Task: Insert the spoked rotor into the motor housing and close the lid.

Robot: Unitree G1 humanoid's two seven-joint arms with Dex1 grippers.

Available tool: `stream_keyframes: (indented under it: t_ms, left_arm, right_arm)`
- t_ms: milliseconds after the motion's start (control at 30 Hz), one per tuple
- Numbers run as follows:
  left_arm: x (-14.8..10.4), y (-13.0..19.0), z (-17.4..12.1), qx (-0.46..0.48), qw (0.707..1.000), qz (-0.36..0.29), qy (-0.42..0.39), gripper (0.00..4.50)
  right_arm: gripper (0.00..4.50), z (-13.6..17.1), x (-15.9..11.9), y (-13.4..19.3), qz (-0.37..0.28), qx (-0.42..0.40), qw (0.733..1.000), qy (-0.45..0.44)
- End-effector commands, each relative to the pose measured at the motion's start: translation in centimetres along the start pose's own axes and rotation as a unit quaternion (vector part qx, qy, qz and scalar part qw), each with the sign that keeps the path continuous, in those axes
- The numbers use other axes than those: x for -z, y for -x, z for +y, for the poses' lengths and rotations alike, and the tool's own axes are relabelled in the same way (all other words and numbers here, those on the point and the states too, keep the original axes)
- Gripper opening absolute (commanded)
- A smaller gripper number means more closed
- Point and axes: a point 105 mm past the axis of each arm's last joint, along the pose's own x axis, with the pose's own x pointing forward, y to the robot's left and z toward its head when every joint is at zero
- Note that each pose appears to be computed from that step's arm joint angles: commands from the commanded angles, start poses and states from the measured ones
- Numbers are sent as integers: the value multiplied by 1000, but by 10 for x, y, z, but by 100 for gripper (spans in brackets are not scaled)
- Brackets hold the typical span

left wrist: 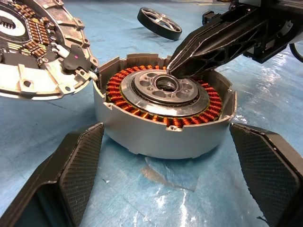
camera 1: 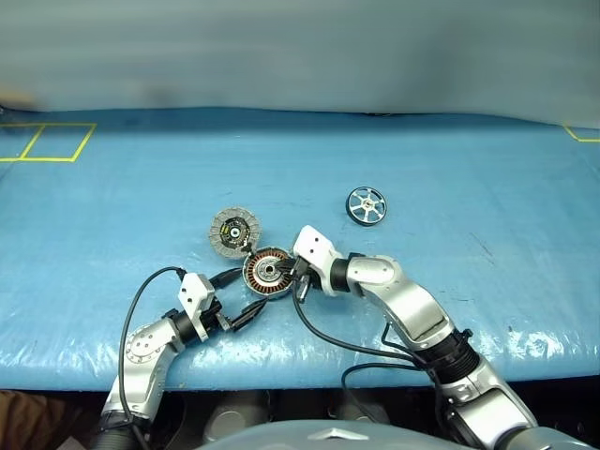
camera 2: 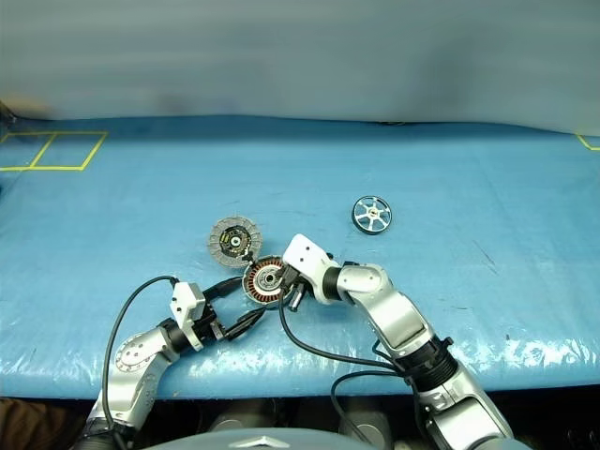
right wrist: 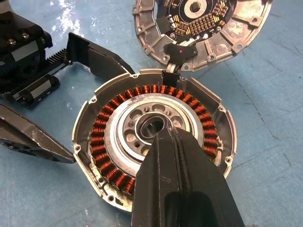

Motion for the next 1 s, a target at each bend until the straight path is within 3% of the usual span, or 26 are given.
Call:
stream_keyframes:
  t_ms: [33, 1000]
  left_arm:
    - [-6, -6, -7, 13, 1000, -10, -6, 450]
    - [0, 0, -1, -2, 1000, -7, -6, 450]
  right_arm:
    - [2, 7, -15, -2, -24, -14, 1000, 8]
    - [2, 6, 0, -4, 10, -3, 1000, 20]
